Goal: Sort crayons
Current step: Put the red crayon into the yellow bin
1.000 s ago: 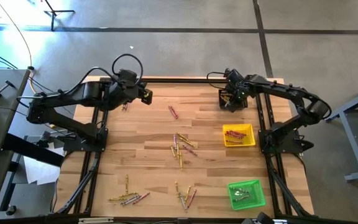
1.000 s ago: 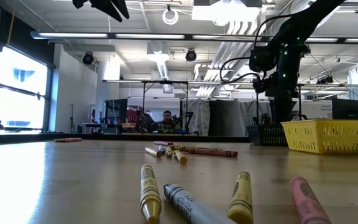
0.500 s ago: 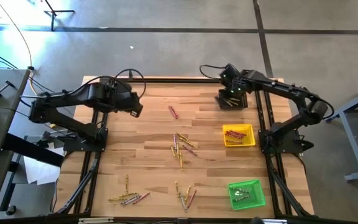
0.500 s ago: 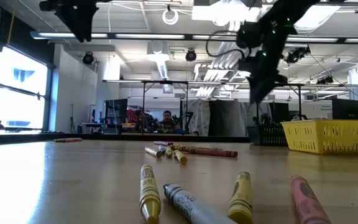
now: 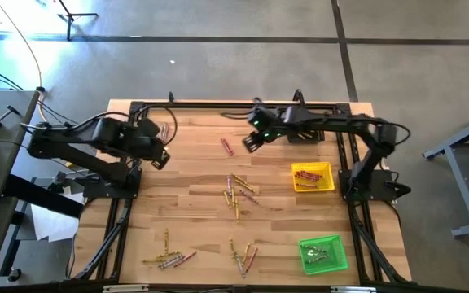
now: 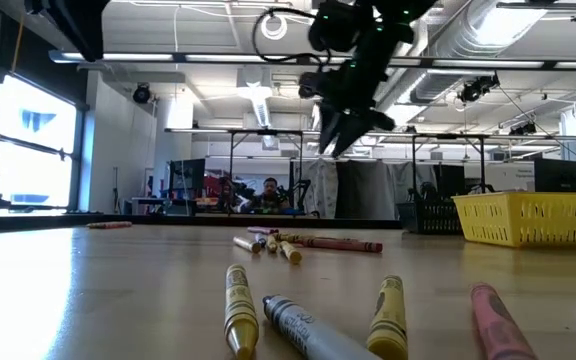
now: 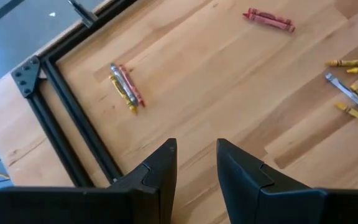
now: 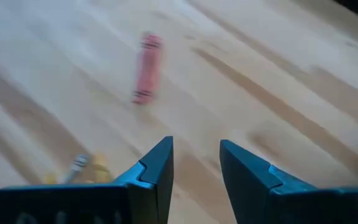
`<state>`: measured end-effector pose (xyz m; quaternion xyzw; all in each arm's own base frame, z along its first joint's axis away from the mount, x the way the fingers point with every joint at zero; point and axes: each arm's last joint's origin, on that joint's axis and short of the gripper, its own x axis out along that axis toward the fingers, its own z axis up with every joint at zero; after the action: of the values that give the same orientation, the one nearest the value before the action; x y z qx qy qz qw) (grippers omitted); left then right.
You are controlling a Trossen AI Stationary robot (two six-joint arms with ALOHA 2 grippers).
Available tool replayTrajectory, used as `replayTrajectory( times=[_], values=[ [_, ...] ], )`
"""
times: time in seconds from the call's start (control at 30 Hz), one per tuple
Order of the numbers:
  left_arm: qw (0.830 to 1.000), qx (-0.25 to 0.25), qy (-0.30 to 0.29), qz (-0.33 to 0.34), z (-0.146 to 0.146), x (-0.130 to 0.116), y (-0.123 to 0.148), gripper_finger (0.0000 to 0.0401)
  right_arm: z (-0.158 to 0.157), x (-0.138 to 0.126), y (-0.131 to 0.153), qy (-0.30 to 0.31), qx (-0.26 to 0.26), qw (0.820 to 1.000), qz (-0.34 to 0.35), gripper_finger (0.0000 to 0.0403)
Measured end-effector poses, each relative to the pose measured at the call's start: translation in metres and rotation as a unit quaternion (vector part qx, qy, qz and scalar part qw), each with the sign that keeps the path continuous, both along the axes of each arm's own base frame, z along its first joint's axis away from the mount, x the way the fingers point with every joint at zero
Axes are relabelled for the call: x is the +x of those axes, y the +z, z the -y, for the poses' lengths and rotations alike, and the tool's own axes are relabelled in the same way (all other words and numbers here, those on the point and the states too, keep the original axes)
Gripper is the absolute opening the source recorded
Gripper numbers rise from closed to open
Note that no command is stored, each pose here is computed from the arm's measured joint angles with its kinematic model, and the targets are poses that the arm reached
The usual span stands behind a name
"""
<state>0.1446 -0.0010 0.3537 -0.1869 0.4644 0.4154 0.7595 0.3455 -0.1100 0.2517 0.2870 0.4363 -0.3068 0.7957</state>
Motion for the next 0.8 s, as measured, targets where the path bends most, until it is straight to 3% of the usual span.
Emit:
replayTrajectory(
  times=[0.33, 0.53, 0.8],
  values=[
    [0.999, 0.026, -0.006, 0.034, 0.001, -0.023, -0.009, 0.0099, -0.003, 0.07, -0.022, 0.029, 0.011, 0.999, -0.028, 0.0116],
    [0.997, 0.049, -0.018, 0.051, 0.001, -0.017, -0.008, 0.0099, 0.004, 0.091, -0.054, 0.04, 0.066, 0.995, -0.071, 0.0116],
    [0.995, 0.075, -0.014, 0.061, 0.0, -0.016, -0.007, 0.0099, 0.014, 0.107, -0.07, 0.049, 0.069, 0.992, -0.098, 0.0116]
  ],
)
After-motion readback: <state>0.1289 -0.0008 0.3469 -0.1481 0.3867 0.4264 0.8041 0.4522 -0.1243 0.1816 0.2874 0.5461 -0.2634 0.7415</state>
